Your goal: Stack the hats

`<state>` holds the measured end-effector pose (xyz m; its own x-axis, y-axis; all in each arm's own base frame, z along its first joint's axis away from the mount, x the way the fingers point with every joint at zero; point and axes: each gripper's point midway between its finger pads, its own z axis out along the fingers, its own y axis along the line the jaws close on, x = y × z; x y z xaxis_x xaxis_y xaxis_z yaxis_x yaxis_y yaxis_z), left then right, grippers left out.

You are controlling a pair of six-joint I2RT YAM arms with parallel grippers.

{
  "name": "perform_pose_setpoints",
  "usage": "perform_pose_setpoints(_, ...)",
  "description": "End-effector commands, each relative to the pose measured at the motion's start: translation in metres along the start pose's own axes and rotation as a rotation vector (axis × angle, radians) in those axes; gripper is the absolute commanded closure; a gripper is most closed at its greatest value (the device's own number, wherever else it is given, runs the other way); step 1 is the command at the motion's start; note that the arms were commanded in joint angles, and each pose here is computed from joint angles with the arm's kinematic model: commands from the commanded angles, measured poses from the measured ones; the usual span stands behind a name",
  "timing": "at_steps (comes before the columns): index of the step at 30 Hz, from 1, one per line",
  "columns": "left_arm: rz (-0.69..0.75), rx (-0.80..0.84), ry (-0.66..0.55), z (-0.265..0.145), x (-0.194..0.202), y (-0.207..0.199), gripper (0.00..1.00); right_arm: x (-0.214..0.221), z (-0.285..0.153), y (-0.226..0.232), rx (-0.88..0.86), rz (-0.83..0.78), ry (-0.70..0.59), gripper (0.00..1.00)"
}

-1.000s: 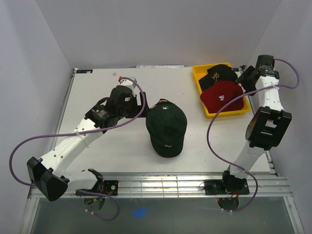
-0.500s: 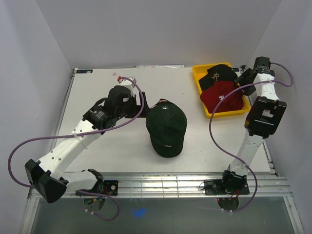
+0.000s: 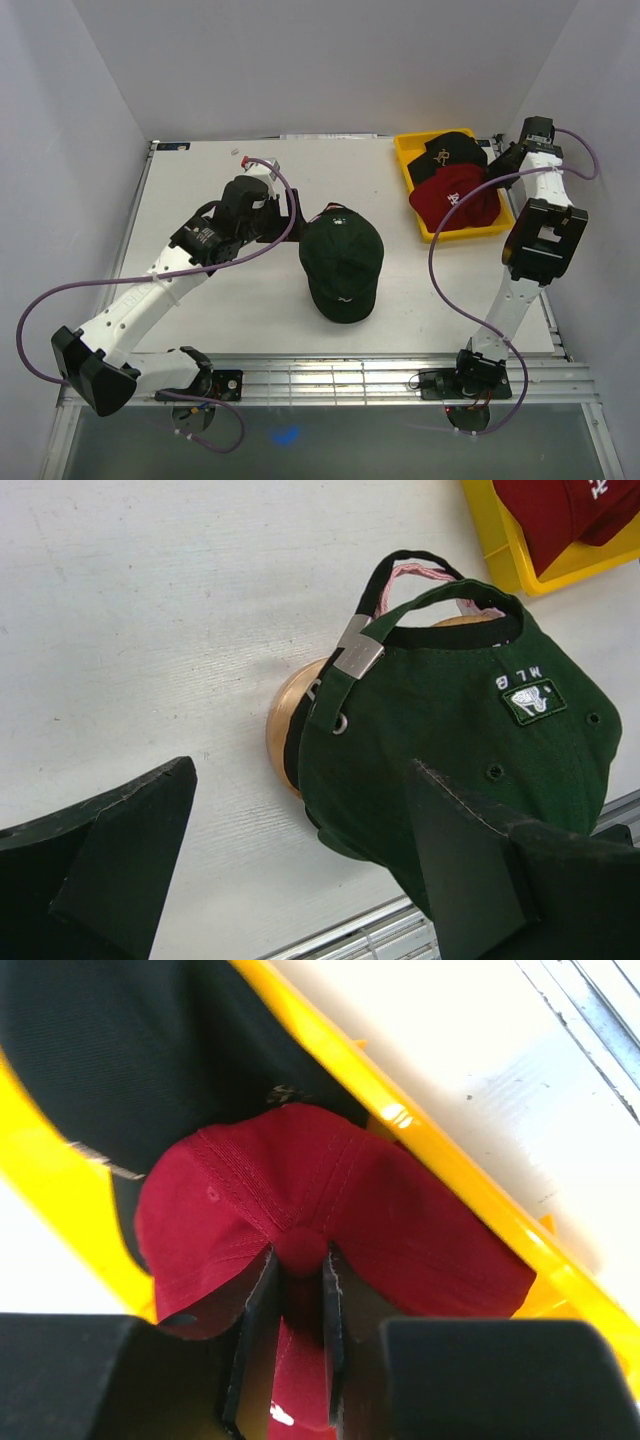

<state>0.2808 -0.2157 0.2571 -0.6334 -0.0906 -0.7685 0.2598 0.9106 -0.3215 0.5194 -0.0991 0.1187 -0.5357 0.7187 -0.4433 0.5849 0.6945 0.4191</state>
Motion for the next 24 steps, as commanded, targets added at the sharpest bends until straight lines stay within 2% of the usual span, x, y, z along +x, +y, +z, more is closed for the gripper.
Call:
perform_pose_setpoints(1, 0.011, -0.003, -0.010, -0.004, -0.001, 0.000, 0.04, -0.035, -0.057, 0.040, -0.144, -0.023, -0.131, 0.85)
perform_pose_setpoints(6, 0.013, -0.024, -0.005, -0.003, 0.000, 0.004, 0.04, -0.046, -0.099, 0.065, -0.238, -0.042, -0.188, 0.89)
perform_pose_setpoints(15, 0.005, -0.056, -0.002, -0.001, -0.003, 0.008, 0.04, -0.054, -0.187, 0.112, -0.446, -0.105, -0.251, 0.90)
perform_pose_setpoints(24, -0.008, -0.095, -0.004, -0.002, -0.008, 0.012, 0.04, -0.030, -0.323, 0.170, -0.753, -0.234, -0.302, 0.90)
